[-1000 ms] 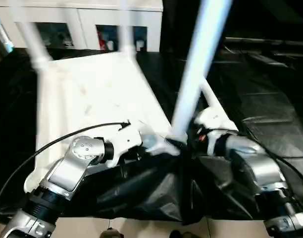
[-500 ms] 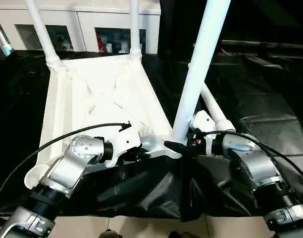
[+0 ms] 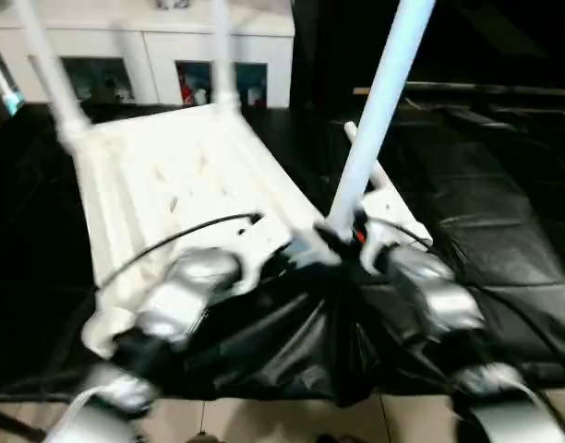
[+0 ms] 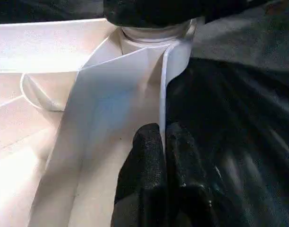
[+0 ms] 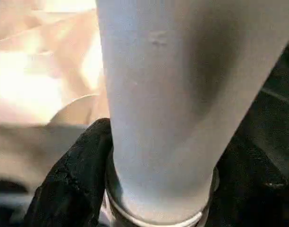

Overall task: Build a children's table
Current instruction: Pick table leg

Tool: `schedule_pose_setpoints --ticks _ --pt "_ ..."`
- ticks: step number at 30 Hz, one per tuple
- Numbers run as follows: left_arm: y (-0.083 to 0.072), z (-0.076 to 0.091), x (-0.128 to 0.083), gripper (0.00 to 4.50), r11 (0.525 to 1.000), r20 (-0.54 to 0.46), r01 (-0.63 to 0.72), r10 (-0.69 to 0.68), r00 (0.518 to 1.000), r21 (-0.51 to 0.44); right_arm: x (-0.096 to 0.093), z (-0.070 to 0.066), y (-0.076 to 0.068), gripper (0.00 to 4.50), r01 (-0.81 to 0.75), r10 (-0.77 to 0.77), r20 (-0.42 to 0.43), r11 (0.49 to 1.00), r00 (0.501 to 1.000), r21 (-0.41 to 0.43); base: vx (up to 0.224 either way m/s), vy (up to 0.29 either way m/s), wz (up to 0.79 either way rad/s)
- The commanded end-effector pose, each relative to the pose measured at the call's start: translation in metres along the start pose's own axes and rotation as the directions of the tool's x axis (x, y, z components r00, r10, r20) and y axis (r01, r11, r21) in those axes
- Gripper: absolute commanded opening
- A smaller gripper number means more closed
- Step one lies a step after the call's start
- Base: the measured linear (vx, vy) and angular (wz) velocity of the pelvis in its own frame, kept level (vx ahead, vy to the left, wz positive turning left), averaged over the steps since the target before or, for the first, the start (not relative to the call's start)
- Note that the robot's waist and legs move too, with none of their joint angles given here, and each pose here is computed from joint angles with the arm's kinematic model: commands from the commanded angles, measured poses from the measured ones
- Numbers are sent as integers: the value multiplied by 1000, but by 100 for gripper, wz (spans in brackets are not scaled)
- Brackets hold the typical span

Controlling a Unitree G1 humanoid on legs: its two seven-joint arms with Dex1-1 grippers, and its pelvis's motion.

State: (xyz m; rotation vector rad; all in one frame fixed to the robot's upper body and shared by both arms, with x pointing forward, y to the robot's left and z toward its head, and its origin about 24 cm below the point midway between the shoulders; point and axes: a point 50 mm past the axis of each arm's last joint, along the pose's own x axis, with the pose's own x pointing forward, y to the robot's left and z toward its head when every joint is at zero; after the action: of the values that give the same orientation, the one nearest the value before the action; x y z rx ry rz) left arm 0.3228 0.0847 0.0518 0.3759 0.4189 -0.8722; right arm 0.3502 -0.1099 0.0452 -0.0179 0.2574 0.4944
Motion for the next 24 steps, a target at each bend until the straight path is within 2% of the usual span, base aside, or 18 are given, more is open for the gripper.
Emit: schedule_pose_setpoints --ticks 1,2,3,5,7,8,9,13,17,18,19,23,24 --pt "21 21 -4 0 974 78 -221 224 972 -37 8 -34 29 274 -45 53 -136 997 989 57 0 0 0" --pt "18 22 -2 0 977 82 -213 215 973 -31 11 -32 35 274 -71 79 -126 995 989 68 0 0 0" --pt "15 23 1 0 979 85 -203 205 975 -24 13 -30 41 329 -95 104 -114 992 988 83 0 0 0" --pt "12 22 0 0 984 98 -177 175 980 14 16 -22 44 342 -136 144 -80 986 986 93 0 0 0" --pt "13 18 -3 0 987 95 -160 157 983 24 16 -16 42 348 -153 158 -59 985 986 84 0 0 0" --pt "13 16 -5 0 988 95 -150 147 985 29 16 -13 40 378 -161 165 -47 984 985 72 0 0 0" --pt "13 14 -7 0 990 98 -138 133 986 37 16 -11 38 386 -172 174 -42 984 984 57 0 0 0" --pt "13 4 -18 0 996 88 -29 21 996 89 7 -4 28 386 -285 284 -22 958 959 -44 0 0 0" --pt "10 -8 -34 0 986 53 106 -113 992 129 -7 0 9 386 -369 366 -50 923 929 -110 0 0 0" --pt "10 -8 -34 0 986 53 106 -113 992 129 -7 0 9 386 -369 366 -50 923 929 -110 0 0 0" --pt "12 -10 -38 0 984 41 119 -126 991 136 -10 1 4 386 -377 373 -55 919 926 -119 0 0 0" --pt "13 -11 -42 0 982 37 123 -129 991 146 -10 0 1 386 -367 363 -59 923 930 -113 0 0 0" --pt "12 -10 -42 0 981 39 125 -132 991 147 -9 0 2 369 -367 363 -60 924 930 -110 0 0 0"
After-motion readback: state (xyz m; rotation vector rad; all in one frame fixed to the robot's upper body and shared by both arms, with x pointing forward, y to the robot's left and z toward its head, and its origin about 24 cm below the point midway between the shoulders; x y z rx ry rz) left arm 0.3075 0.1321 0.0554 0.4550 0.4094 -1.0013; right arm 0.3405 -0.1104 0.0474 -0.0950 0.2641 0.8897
